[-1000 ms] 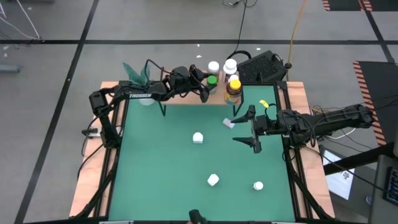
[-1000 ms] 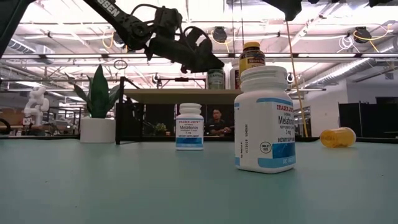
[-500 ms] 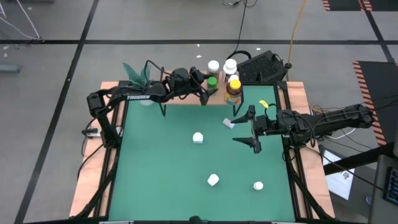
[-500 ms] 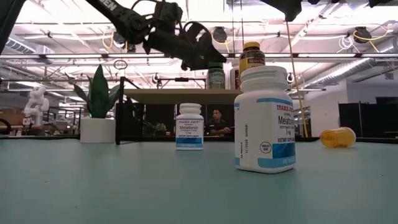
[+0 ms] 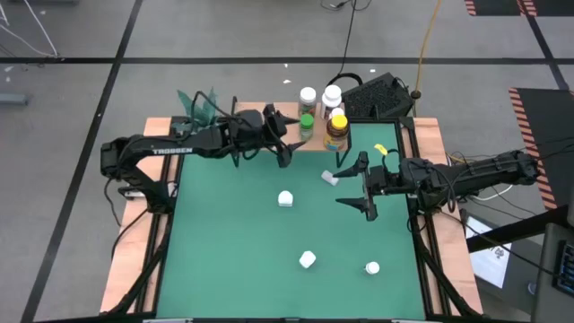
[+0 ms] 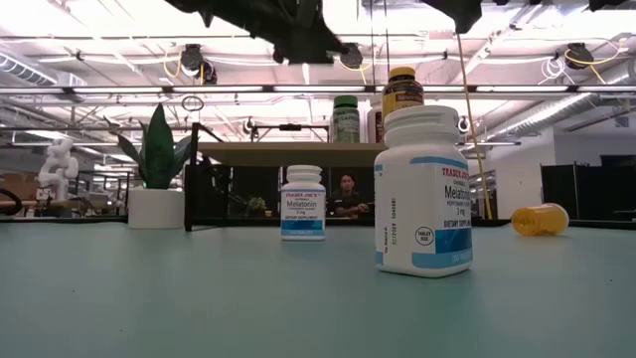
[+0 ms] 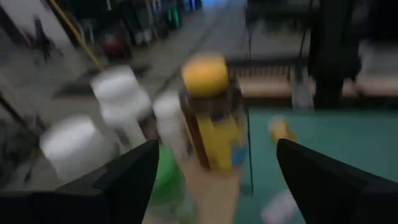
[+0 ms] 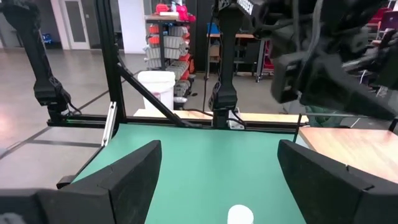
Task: Pick and place medicine bottles onto shelf by color
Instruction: Put the green medicine bottle on the shelf
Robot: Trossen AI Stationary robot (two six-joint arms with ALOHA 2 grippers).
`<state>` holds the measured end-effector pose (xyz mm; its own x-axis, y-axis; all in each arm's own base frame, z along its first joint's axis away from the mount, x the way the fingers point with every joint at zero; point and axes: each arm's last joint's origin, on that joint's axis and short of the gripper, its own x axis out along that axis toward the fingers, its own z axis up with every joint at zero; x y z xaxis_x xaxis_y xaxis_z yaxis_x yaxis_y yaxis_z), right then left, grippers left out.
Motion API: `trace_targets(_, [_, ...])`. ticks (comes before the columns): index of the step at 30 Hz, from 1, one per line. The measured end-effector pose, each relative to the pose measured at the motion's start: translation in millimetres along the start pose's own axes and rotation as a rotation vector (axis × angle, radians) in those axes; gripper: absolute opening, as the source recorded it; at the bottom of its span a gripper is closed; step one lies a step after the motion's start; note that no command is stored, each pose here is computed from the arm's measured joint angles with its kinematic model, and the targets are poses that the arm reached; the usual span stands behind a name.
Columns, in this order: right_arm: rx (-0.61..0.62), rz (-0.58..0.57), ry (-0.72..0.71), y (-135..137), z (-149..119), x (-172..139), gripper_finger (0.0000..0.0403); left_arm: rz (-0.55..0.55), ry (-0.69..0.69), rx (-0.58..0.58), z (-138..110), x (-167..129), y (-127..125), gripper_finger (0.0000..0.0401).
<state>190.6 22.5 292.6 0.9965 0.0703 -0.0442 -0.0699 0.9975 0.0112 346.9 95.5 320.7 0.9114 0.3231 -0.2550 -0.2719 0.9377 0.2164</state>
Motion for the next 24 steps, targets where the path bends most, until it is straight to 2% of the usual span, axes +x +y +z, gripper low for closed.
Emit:
trace_targets(6, [0.009,0.004,-0.007,0,1,0,0.0313,-0.039,0.224,0.008,-40,26,-14,0.0284])
trace_targets(10, [0.011,0.003,0.0,0,-1,2,0.0313,-0.035,0.25,0.019,-55,42,-16,0.0259])
trace_targets(13, [0.009,0.003,0.004,0,-1,2,0.0313,0.008,0.264,0.023,-62,48,-10,0.0247])
trace_targets(20, [0.0,0.002,0.006,0,-2,3,0.0314,0.076,0.248,-0.026,-63,49,9,0.0241])
trace_targets(24, [0.0,0.001,0.006,0,-2,3,0.0314,0.057,0.218,-0.044,-64,52,14,0.0241])
